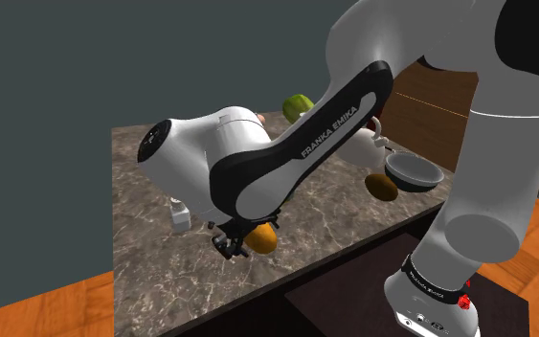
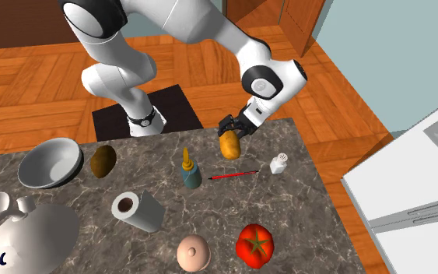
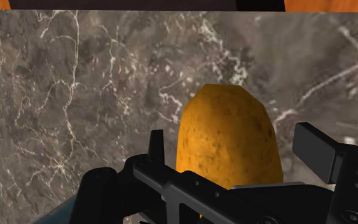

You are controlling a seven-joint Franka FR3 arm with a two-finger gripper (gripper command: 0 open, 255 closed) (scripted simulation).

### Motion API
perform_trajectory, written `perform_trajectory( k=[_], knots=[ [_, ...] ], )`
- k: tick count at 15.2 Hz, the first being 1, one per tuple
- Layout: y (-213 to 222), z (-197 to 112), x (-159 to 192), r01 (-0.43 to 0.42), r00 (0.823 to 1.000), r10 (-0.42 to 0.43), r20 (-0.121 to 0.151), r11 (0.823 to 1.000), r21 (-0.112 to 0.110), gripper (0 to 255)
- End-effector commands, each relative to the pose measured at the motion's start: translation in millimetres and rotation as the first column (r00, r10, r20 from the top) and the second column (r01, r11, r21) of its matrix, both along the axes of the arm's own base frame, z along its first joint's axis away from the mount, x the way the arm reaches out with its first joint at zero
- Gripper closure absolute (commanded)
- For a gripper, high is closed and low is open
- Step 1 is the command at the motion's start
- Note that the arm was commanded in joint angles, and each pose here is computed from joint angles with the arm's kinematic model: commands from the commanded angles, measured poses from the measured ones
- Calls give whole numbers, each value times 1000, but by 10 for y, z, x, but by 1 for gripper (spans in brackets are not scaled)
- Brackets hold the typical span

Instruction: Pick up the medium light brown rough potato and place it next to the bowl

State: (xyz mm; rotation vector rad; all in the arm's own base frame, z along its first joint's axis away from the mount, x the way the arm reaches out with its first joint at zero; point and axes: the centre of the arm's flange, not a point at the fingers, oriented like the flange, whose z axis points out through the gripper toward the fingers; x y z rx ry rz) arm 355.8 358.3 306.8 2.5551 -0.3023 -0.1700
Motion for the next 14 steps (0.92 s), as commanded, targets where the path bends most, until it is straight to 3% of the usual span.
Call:
perform_trajectory(
  k=[1, 4, 5, 14],
  knots=[
    [-5, -3, -3, 0, 1000, 0, 0, 1000, 0, 0],
    [-4, -3, -3, 0, 1000, 0, 0, 1000, 0, 0],
    [-4, -3, -3, 0, 1000, 0, 0, 1000, 0, 255],
    [-5, -3, -3, 0, 1000, 0, 0, 1000, 0, 255]
  ],
)
